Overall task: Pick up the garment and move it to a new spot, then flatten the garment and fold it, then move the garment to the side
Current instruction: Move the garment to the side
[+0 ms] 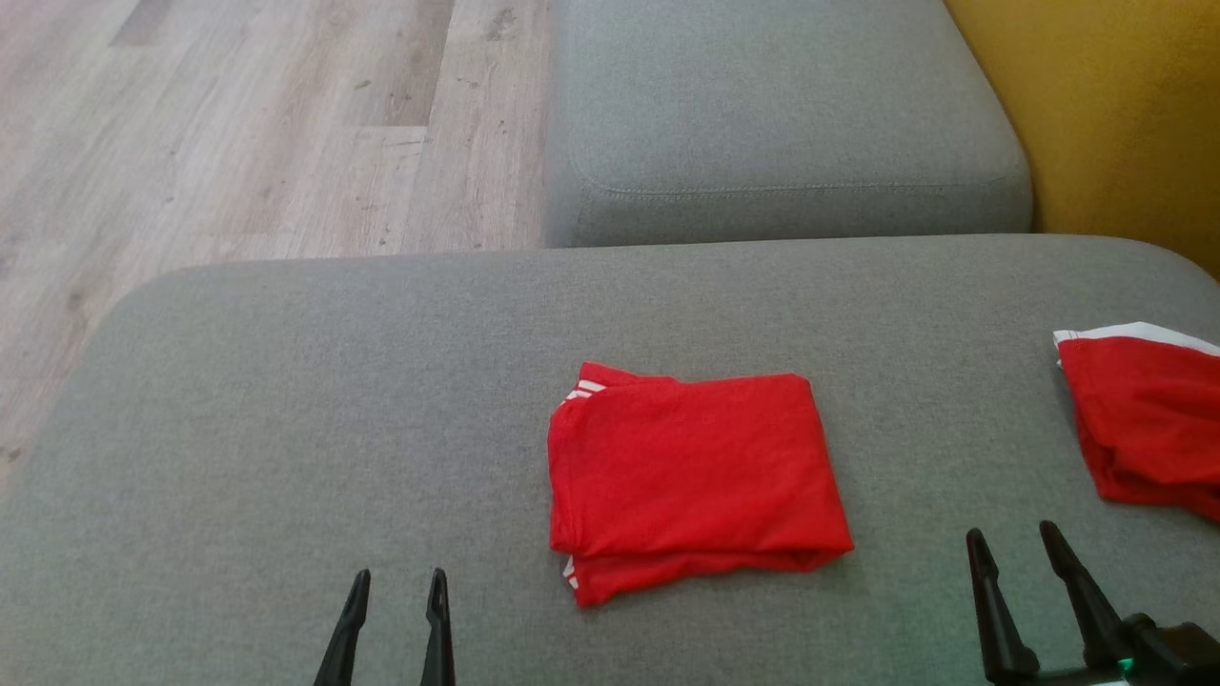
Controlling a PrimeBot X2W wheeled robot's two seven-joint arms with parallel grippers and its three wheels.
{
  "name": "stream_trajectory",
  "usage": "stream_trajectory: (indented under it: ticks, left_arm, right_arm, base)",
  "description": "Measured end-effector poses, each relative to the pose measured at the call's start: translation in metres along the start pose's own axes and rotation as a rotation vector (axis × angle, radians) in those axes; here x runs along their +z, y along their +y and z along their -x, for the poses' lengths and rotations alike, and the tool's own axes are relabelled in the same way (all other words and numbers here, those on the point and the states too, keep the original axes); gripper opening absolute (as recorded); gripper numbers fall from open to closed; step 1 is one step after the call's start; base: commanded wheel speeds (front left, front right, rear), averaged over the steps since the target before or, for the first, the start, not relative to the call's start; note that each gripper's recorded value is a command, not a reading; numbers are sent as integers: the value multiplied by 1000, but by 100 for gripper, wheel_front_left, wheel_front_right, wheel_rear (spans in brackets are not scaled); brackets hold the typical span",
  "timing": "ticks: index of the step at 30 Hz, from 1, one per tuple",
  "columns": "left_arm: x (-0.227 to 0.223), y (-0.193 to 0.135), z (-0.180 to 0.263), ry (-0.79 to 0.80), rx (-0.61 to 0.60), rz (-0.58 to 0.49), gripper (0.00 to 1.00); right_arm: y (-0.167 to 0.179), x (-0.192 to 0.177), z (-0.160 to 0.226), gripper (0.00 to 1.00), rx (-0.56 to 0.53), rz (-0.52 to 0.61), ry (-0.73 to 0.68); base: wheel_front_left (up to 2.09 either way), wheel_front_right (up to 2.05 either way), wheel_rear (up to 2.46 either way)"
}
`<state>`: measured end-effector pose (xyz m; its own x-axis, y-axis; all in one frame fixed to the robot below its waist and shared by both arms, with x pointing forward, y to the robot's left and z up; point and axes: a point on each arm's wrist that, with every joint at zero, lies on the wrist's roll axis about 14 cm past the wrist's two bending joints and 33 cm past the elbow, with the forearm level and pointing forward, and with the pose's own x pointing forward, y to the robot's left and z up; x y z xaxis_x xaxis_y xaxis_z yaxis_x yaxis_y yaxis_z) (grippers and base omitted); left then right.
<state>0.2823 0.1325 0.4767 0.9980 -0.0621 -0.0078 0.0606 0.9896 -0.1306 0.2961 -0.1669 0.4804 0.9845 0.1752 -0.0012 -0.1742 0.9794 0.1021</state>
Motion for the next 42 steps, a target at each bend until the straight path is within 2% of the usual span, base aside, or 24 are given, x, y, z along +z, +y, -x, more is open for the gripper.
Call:
stream_trajectory:
  ticks: [17,21,26,33,37,42]
  left_arm:
    - [-1,0,1,2,-5,3,100]
    - [-2,1,1,7,-5,4,100]
    - [-7,1,1,26,-2,6,100]
    - [10,-2,-10,-22,-18,28,100]
    - [7,-2,-11,-9,-14,30,100]
    - [5,-3,-12,0,-10,15,100]
  right_arm:
    - [1,-3,0,100,5,8,9]
    - [1,-10,0,100,4,1,33]
    - [4,-37,-1,100,9,-39,122]
    - [4,-49,-40,100,12,-99,170]
    - [17,-73,-62,100,39,-202,336]
    - [26,-79,-89,100,61,-260,440]
  base:
    - [0,0,0]
    - [0,0,0]
    - [0,0,0]
    - [0,0,0]
    - [0,0,0]
    - [0,0,0]
